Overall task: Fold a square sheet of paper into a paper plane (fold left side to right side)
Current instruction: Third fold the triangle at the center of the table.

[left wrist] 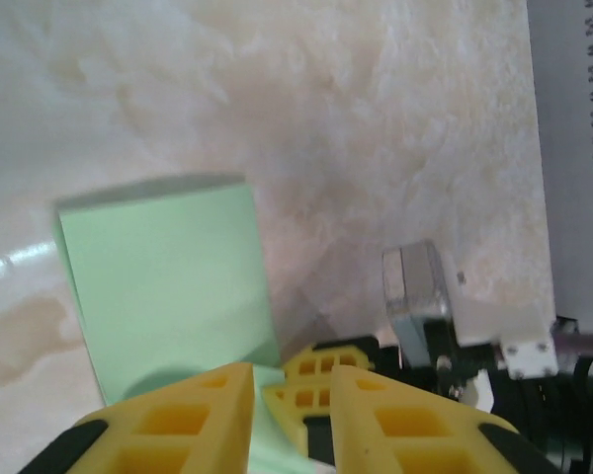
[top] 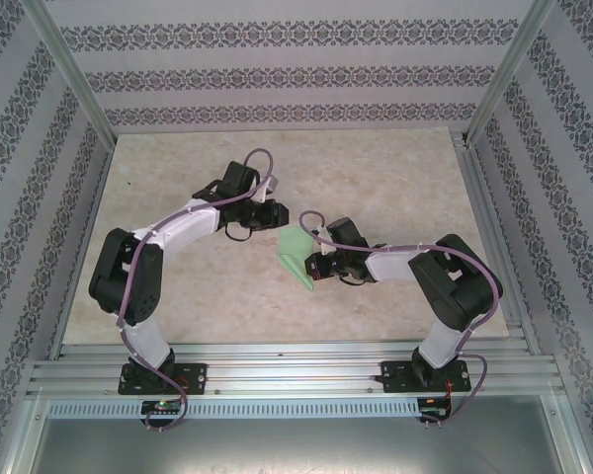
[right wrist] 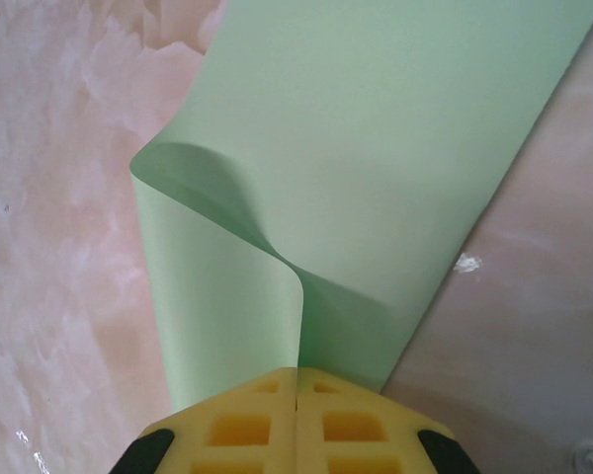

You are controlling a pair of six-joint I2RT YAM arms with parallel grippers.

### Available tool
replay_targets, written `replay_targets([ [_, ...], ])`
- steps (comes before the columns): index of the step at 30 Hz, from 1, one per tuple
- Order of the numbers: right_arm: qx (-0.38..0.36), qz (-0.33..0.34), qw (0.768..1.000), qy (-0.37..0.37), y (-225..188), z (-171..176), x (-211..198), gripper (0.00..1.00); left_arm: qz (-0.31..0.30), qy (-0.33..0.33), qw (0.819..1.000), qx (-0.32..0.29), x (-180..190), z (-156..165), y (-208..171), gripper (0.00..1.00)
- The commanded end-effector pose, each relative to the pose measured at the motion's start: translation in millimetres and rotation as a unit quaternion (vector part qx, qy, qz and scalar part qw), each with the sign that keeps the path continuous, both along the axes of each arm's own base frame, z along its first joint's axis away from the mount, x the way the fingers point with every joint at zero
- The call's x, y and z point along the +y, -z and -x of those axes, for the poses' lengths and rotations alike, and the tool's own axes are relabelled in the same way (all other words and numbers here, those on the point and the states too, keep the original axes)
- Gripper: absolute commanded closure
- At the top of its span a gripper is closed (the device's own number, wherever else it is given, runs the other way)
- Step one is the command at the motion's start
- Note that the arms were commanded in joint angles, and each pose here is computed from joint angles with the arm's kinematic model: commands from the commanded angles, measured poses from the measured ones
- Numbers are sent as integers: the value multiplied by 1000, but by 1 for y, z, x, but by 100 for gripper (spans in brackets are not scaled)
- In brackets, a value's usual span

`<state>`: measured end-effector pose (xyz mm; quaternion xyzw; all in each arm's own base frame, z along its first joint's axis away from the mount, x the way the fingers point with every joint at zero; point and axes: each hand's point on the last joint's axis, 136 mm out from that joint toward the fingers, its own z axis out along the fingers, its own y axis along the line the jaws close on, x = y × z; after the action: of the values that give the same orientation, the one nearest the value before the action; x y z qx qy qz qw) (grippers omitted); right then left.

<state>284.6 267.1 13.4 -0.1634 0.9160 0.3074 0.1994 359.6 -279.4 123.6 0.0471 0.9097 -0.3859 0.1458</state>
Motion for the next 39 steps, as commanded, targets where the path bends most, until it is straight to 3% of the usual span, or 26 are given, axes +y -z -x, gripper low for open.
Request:
replay_targets([
  [1,46,66,997,-1,38,21,-20,98,57,11,998,34,-17,19,12,75],
  [7,45,67,997,0,36,22,-20,98,66,25,996,56,-39,34,26,76],
  [14,46,70,996,-1,37,23,-21,98,32,14,996,84,-41,40,59,76],
  [39,47,83,995,-5,39,21,-22,98,-56,11,991,123,-11,69,119,78],
])
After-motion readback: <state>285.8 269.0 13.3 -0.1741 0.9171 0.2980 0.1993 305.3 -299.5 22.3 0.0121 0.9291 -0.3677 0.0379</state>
